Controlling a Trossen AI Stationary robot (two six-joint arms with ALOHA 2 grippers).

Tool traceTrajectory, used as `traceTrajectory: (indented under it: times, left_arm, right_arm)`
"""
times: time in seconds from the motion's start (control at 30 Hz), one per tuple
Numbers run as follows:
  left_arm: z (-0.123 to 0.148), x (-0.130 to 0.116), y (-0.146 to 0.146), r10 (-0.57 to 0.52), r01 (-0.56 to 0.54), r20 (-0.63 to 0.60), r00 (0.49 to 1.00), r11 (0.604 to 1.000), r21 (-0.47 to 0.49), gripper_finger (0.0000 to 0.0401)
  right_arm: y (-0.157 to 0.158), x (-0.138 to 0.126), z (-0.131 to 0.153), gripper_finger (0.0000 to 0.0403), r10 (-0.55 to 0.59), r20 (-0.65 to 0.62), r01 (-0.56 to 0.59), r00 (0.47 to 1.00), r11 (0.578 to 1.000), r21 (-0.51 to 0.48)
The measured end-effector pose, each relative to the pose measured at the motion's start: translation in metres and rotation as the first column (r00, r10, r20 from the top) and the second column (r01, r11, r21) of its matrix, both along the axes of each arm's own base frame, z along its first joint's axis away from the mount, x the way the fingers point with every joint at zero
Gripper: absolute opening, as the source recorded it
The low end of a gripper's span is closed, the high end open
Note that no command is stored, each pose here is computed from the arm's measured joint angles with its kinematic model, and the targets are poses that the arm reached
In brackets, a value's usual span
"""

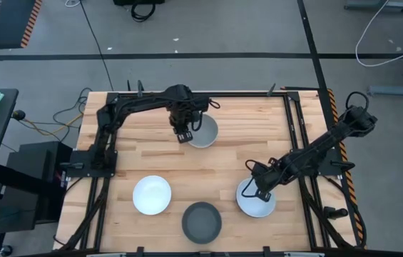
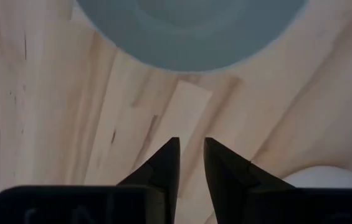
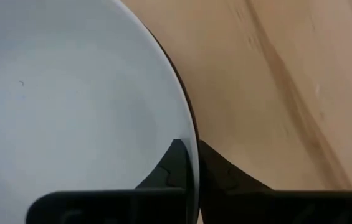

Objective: Nest bowls inside each other
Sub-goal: Stack the bottom stacked bowls on top of the top stacked bowls

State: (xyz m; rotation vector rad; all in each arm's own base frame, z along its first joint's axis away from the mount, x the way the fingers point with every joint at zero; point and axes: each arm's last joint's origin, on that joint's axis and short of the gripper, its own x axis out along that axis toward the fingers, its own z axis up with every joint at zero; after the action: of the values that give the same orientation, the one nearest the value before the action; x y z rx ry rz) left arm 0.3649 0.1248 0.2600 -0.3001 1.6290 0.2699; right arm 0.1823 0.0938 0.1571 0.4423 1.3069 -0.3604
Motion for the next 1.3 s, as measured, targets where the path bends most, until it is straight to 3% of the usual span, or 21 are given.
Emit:
traceTrajectory:
  times: [0.37, 0.63, 1.0, 1.3]
  left_arm:
    - [-0.008, -0.054, 0.038, 0.126, -0.127, 0.047, 0.991, 0.992, 0.015, 0.0071]
    - [-0.003, -0.104, 0.052, 0.216, -0.227, 0.161, 0.963, 0.972, 0.055, 0.0078]
    - [-0.017, -0.148, 0.058, 0.253, -0.279, 0.228, 0.94, 0.956, 0.089, 0.007]
    - [-0.044, -0.168, 0.068, 0.296, -0.317, 0.202, 0.933, 0.945, 0.082, 0.0075]
  right_arm:
    - [-0.026, 0.014, 0.003, 0.0013, 0.069, -0.001, -0.069, 0.998, 0.997, -0.027]
    - [-0.056, 0.038, 0.029, 0.0013, 0.11, 0.042, -0.105, 0.993, 0.989, -0.1]
    - [-0.125, 0.066, 0.094, 0.0013, 0.094, 0.158, -0.058, 0.983, 0.974, -0.217]
    - [-0.192, 0.073, 0.155, 0.0013, 0.005, 0.301, 0.075, 0.954, 0.964, -0.254]
